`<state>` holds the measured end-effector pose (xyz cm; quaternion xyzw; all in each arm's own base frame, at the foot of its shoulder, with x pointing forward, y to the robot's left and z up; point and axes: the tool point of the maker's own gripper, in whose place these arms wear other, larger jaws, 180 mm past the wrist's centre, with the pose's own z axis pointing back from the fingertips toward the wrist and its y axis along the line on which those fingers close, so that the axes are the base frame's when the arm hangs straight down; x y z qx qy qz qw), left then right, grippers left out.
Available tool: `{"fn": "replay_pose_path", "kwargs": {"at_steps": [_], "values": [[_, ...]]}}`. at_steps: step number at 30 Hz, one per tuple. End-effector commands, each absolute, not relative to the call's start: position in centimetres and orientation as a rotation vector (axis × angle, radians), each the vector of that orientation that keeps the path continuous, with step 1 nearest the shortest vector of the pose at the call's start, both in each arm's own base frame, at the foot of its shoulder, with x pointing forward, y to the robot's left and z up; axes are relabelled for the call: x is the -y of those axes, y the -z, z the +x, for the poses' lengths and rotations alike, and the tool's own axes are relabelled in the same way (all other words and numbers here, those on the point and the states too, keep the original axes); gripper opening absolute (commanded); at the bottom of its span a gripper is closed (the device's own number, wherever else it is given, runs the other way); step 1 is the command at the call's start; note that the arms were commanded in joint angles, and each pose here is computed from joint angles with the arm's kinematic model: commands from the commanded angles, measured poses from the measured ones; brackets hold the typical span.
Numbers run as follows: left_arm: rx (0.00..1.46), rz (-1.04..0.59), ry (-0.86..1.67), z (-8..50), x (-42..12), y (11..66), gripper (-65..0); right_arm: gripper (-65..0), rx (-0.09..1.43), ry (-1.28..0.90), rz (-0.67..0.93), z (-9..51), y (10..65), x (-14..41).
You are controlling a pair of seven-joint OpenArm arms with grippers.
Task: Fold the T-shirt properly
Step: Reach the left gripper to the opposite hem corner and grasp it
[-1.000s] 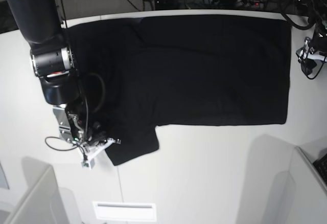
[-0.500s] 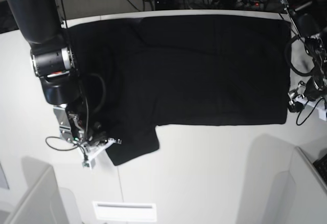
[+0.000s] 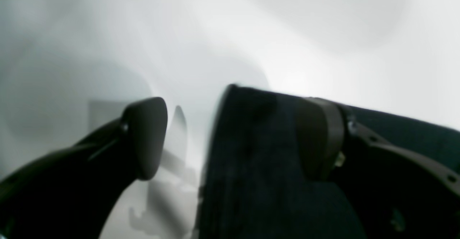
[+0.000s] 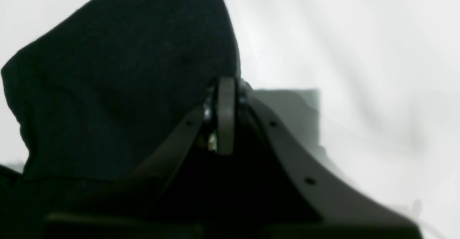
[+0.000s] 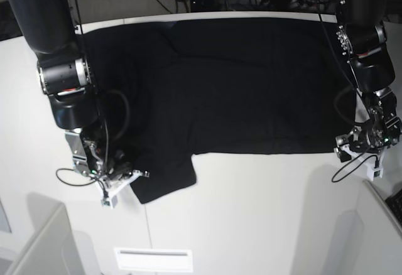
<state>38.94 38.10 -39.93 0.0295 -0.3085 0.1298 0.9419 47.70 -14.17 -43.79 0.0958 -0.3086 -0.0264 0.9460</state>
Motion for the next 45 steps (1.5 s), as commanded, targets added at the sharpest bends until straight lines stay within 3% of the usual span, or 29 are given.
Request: {"fn": "replay_pose_path", "kwargs": {"at_steps": [1,20,23,28,40,45], "values": [[0.681,0.091,-0.272,40.0,-39.4,38.2,-11.8,-65.0,0.638,0.045,0.184,48.5,42.7,14.6],[0.655,0.008,-0.293,39.6,-35.8,42.4,-12.5,-65.0,0.638,0.046,0.183,48.5,42.7,14.7],[0.645,0.004,-0.292,39.3,-35.5,42.9,-24.4,-65.0,0.638,0.045,0.182,48.5,42.7,14.7],[0.629,-0.014,-0.284,39.0,-34.1,43.9,-63.0,-65.0,0.637,0.046,0.18,48.4,42.9,14.8],[0.757,0.057,-0.216,39.2,-35.1,40.1,-65.0,-65.0,0.64,0.063,0.167,48.3,42.8,16.2],[0.802,0.091,-0.167,38.3,-34.9,38.8,-65.0,-65.0,0.732,0.044,0.19,48.8,40.9,16.2]]}}
